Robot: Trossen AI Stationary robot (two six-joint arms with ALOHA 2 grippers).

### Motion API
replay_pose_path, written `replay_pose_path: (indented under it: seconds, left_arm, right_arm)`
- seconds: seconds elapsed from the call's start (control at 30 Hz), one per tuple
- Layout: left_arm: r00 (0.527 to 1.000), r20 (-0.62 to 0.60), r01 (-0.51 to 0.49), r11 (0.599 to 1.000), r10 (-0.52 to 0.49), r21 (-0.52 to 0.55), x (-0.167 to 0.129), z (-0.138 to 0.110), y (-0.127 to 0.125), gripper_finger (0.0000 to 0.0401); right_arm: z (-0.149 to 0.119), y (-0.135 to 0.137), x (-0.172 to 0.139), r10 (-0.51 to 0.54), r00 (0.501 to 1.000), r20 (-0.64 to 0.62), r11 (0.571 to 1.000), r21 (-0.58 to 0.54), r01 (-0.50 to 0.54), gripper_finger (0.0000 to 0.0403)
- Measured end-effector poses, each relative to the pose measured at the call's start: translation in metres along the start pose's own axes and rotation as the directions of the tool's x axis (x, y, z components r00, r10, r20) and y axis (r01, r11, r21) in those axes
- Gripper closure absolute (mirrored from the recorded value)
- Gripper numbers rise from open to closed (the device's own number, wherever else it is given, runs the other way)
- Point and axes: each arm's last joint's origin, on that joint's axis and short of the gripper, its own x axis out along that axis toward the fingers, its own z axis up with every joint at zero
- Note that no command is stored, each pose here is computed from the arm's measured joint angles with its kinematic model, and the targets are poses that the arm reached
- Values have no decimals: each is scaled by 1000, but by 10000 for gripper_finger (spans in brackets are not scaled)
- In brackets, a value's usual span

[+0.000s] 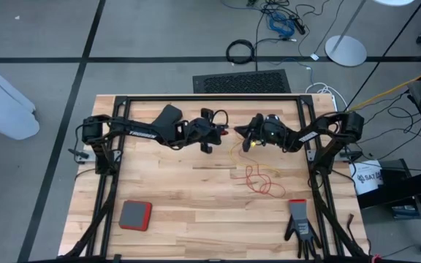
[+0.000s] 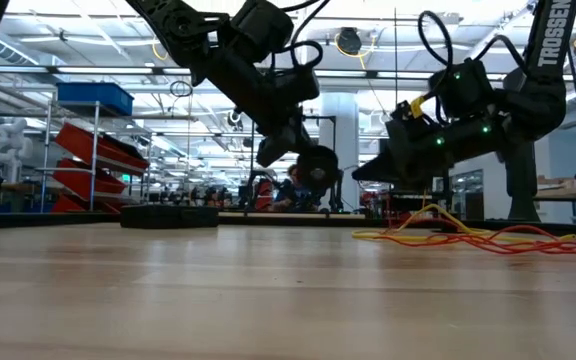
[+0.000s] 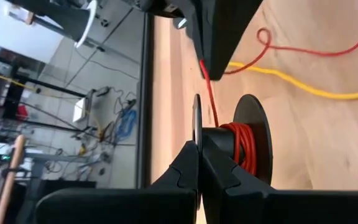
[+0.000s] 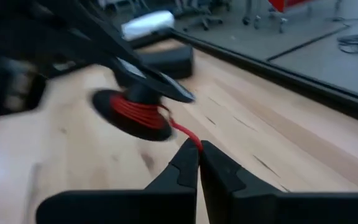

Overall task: Coil cords
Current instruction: Coil the red wire on the spool

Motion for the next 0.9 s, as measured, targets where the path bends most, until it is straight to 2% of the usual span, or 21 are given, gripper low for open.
replay_pose_path:
  seconds: [0.17, 0.27, 0.4, 0.57, 0.9]
  left_arm:
    - [1000, -12, -27, 1000, 27, -10, 1, -2, 4, 401]
    - [994, -3, -113, 993, 113, -43, 1, 2, 10, 401]
    - [975, 66, -206, 973, 213, -104, -1, 10, 19, 401]
    - [954, 113, -254, 950, 276, -180, -4, 17, 24, 401]
    - [925, 171, -259, 891, 341, -374, -6, 22, 31, 401]
  right_arm:
    - [11, 6, -2, 107, 991, 79, 994, 28, -110, 403]
    - [19, 13, 1, 167, 980, 108, 984, 40, -172, 403]
    - [29, 30, 11, 221, 967, 125, 974, 27, -226, 403]
    - [40, 43, 19, 187, 969, 160, 982, -27, -185, 403]
    - [45, 53, 22, 51, 976, 212, 993, -113, -28, 403]
